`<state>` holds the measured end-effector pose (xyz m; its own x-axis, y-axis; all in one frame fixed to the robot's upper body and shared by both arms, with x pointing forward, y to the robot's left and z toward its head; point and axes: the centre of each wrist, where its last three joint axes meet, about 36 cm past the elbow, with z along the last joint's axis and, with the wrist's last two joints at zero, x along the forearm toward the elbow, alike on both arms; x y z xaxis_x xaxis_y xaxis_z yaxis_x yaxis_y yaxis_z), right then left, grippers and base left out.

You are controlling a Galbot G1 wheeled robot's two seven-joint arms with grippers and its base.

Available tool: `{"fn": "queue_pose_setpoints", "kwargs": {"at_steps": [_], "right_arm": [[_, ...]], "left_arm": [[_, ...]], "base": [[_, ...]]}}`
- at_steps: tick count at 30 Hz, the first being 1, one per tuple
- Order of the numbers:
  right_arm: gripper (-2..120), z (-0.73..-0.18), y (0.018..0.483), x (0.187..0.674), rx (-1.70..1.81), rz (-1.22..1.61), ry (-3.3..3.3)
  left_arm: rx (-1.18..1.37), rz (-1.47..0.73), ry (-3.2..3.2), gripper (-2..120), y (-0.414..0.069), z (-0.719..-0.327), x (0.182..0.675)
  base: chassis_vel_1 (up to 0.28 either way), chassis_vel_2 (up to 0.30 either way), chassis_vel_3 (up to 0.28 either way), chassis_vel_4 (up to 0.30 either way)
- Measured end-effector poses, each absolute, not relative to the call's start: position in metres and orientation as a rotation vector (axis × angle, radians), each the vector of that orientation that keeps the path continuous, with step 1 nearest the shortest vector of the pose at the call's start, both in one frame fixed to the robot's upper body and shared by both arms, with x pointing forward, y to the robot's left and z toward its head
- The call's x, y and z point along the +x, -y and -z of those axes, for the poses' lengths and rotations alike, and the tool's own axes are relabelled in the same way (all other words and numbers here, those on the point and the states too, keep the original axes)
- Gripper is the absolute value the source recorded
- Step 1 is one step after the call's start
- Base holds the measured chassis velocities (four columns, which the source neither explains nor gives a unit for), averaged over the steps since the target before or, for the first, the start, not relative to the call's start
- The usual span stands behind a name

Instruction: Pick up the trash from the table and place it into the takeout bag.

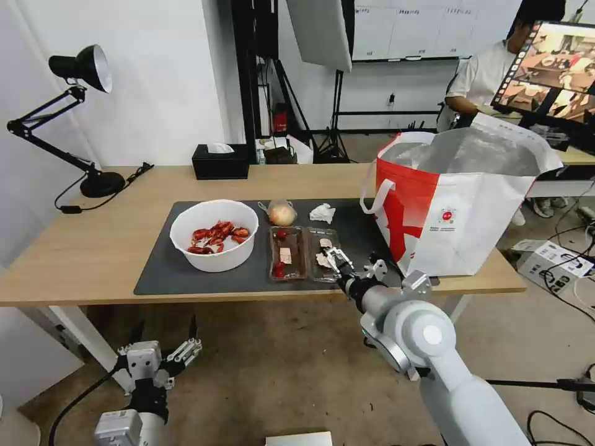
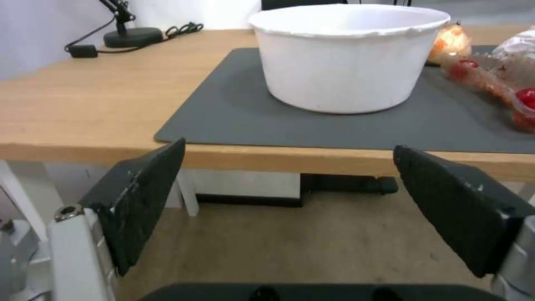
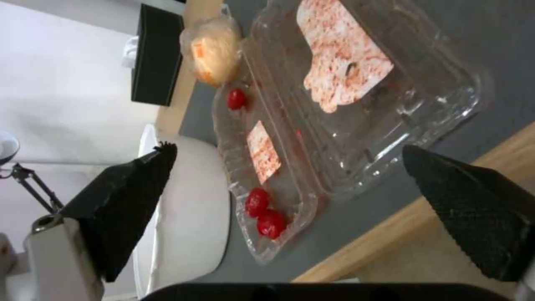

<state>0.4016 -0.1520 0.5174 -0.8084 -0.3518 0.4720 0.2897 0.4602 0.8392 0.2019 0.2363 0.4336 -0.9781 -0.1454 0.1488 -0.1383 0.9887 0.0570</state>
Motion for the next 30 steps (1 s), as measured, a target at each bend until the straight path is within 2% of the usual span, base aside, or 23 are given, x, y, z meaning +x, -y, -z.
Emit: {"fn": "queue_pose_setpoints", "kwargs": {"at_steps": [30], "right_arm": [[100, -0.507, 0.135, 0.412, 0.021, 1.407, 2.034]], "left_arm": [[0.205, 0.026, 2.988, 100, -0.239, -0.431, 0.204]], "base": [[0.0, 0.0, 0.0, 0.0]]}}
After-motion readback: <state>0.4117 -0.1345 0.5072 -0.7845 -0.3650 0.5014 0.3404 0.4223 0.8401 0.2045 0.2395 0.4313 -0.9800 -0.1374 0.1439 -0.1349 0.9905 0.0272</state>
